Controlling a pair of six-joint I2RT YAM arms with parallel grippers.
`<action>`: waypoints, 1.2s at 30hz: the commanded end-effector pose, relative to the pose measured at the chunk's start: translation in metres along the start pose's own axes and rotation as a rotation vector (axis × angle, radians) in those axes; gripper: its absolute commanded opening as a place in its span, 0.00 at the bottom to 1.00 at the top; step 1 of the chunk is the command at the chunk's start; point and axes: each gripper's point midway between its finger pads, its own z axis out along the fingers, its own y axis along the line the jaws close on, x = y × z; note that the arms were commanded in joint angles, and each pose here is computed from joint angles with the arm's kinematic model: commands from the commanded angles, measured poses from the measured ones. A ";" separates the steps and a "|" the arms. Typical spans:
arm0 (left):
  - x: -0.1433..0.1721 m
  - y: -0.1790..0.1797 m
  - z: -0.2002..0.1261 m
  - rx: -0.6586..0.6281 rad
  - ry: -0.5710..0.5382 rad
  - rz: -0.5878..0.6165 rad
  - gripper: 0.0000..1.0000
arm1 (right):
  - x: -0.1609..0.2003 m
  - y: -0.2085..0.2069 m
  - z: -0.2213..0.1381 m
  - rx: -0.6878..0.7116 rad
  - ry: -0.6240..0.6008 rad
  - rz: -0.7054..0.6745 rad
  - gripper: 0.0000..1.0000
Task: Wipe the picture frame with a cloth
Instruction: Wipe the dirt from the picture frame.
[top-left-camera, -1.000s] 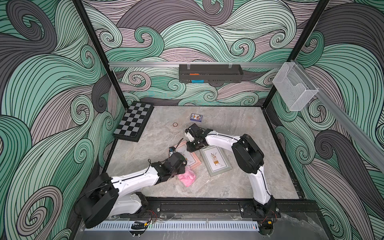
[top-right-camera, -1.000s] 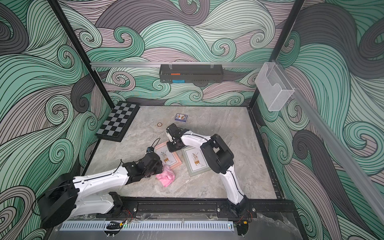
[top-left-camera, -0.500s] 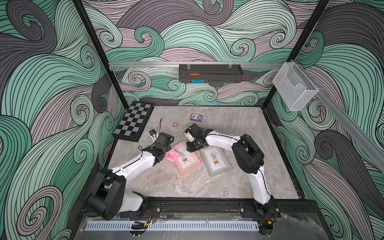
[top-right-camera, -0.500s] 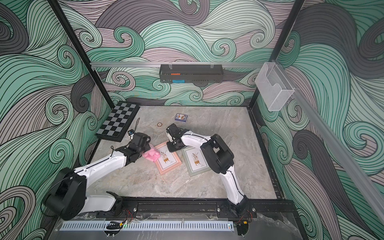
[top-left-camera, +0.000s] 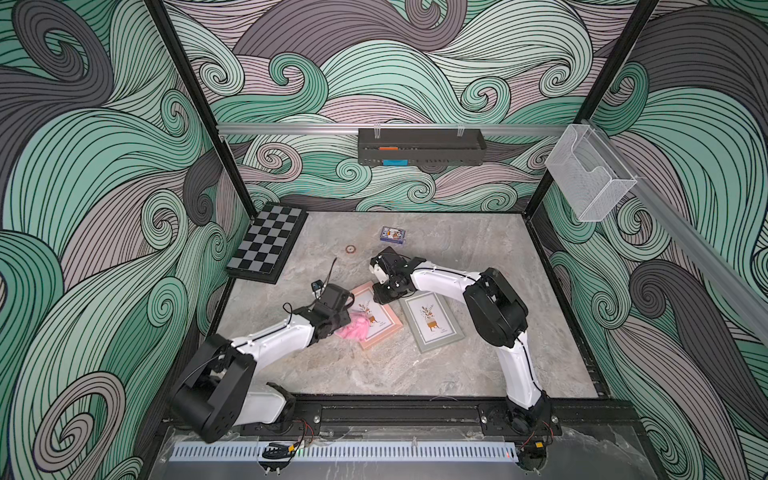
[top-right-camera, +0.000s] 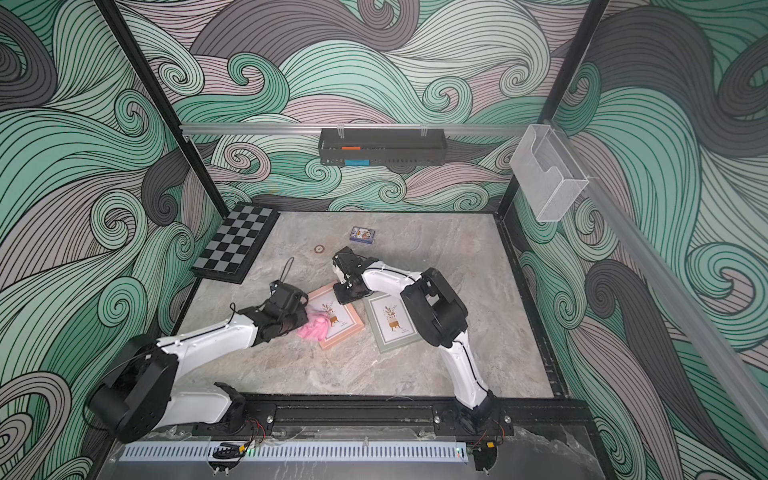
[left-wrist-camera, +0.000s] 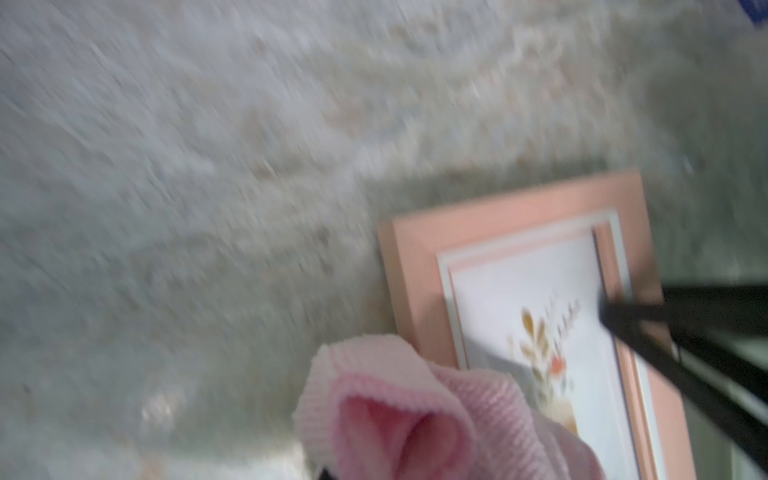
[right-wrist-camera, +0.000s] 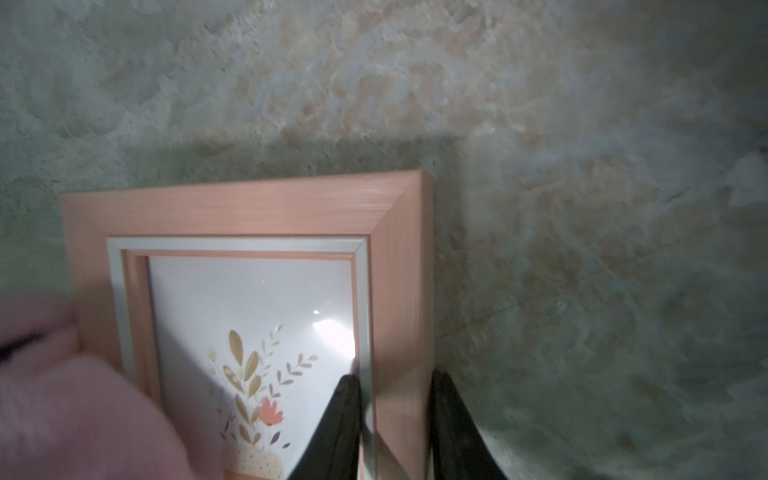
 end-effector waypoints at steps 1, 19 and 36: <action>0.060 0.001 -0.011 0.023 0.163 -0.002 0.00 | 0.134 -0.047 0.054 0.135 0.453 0.086 0.00; 0.069 -0.170 -0.005 0.369 0.062 0.162 0.00 | 0.130 -0.051 0.052 0.104 0.454 0.102 0.00; 0.051 -0.198 -0.066 0.388 -0.061 0.311 0.00 | 0.146 -0.060 0.039 0.150 0.477 0.180 0.00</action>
